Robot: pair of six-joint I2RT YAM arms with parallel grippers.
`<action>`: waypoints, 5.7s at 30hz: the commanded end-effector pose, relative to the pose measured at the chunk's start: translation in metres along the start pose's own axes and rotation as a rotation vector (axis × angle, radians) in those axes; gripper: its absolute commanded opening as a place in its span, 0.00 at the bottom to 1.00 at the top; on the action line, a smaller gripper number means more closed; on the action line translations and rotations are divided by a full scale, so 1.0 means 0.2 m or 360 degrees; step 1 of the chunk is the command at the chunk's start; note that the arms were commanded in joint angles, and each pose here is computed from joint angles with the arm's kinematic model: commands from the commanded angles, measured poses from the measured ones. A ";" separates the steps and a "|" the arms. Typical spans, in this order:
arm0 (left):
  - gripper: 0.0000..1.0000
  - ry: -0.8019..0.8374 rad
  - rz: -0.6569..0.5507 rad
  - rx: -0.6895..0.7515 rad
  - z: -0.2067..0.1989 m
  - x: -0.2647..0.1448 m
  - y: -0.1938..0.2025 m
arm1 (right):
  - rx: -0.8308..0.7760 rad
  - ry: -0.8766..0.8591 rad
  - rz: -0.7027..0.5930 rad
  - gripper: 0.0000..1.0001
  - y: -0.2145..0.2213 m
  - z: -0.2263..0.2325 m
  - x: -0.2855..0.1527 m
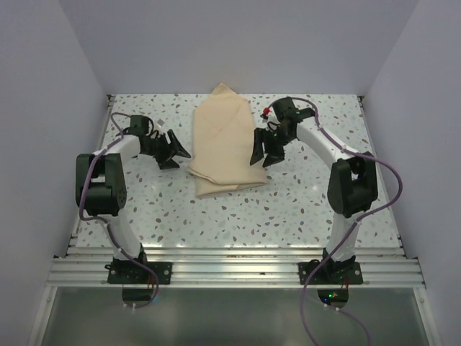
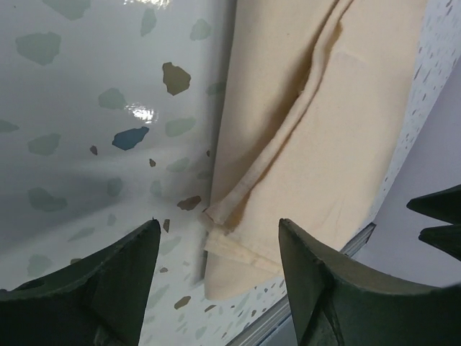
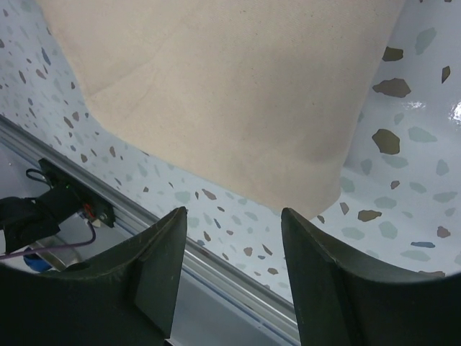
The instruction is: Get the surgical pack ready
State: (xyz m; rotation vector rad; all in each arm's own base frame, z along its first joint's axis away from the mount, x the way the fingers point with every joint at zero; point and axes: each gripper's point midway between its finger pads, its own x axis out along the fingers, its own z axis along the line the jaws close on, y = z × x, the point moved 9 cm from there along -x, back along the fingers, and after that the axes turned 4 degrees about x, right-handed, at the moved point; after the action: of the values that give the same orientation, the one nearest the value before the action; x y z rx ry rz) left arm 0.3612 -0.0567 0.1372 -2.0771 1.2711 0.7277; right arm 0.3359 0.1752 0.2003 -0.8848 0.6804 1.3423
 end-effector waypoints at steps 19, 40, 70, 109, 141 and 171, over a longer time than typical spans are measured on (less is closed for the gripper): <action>0.26 0.0224 0.0241 0.0112 -0.07 0.22 0.10 | 0.0031 -0.0144 0.0141 0.25 0.02 -0.02 0.11; 0.00 0.0118 0.0282 0.0139 -0.10 0.26 0.07 | 0.0230 0.0040 0.0193 0.08 0.11 -0.33 0.22; 0.35 0.0314 -0.0116 0.0345 -0.34 0.22 -0.29 | 0.0117 -0.0571 -0.0474 0.08 -0.78 -0.05 0.38; 0.31 0.0132 0.0135 -0.0014 0.04 0.60 -0.36 | 0.0416 -0.0409 -0.0245 0.07 -0.69 -0.47 0.65; 0.39 0.0302 -0.0002 0.0146 -0.10 0.34 -0.43 | 0.0318 -0.0579 -0.0359 0.09 -0.75 -0.27 0.37; 0.41 0.0534 -0.0133 0.0042 -0.20 0.44 -0.46 | 0.0234 -0.0857 -0.0314 0.09 -0.77 0.03 0.55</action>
State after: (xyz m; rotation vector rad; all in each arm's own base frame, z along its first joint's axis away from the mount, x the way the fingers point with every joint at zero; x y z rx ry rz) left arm 0.4768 -0.0895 0.1091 -2.2007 1.3607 0.4578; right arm 0.5023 0.2040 0.1321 -0.5051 0.3409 1.1950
